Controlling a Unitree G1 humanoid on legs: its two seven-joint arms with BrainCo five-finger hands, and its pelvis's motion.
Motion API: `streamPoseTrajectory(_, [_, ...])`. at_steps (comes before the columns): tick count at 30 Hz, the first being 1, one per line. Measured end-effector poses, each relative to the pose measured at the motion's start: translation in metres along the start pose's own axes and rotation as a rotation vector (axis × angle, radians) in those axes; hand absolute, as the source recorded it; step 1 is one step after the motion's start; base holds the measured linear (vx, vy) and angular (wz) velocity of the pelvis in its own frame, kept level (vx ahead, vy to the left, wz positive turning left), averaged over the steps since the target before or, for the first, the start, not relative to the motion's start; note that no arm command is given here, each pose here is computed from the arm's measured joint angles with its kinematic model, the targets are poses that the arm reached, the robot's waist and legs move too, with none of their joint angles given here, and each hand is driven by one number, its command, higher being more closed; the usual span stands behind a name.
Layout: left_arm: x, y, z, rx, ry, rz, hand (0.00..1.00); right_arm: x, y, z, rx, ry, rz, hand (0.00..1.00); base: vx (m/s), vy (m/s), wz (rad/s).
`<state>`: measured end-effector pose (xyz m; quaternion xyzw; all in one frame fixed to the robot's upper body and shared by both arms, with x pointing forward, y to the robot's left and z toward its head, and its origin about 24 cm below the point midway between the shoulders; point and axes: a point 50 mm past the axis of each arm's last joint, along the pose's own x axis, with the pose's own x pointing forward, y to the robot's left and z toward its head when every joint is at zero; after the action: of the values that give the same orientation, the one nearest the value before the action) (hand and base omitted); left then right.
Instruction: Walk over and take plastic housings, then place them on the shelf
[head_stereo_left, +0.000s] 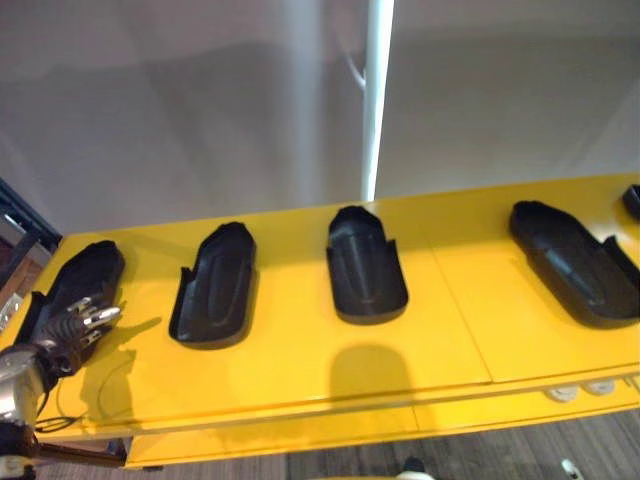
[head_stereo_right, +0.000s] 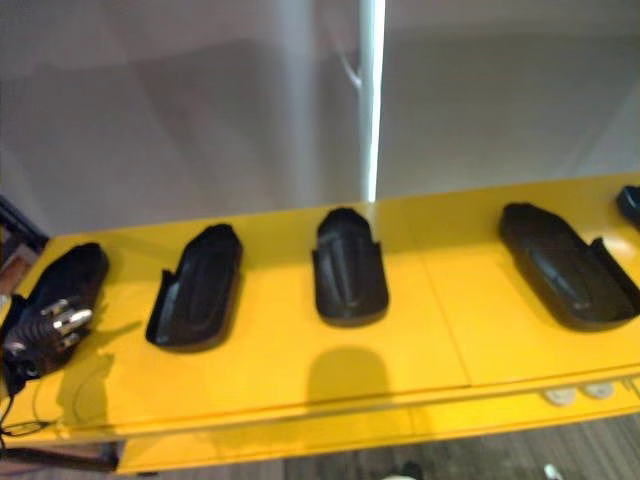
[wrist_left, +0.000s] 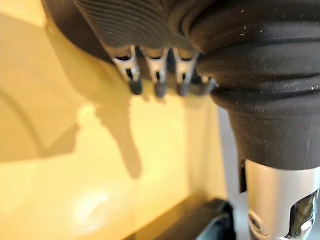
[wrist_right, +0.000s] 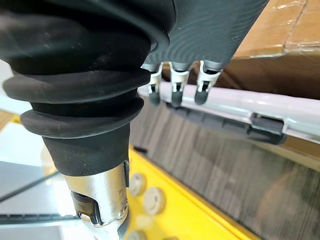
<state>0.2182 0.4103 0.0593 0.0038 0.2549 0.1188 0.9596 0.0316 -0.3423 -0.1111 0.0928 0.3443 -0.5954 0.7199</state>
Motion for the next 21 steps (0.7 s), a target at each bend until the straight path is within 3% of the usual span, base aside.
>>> streamPoseTrajectory(8, [-0.009, 0.016, 0.016, 0.066, 0.001, 0.055, 0.00, -0.005, 0.004, -0.016, -0.015, 0.057, 0.008, 0.00, 0.00, 0.000, 0.00])
streamPoseTrajectory(21, [-0.009, 0.019, 0.016, 0.044, -0.020, 0.091, 0.00, -0.008, 0.009, -0.023, -0.012, 0.085, 0.015, 0.00, 0.00, 0.000, 0.00])
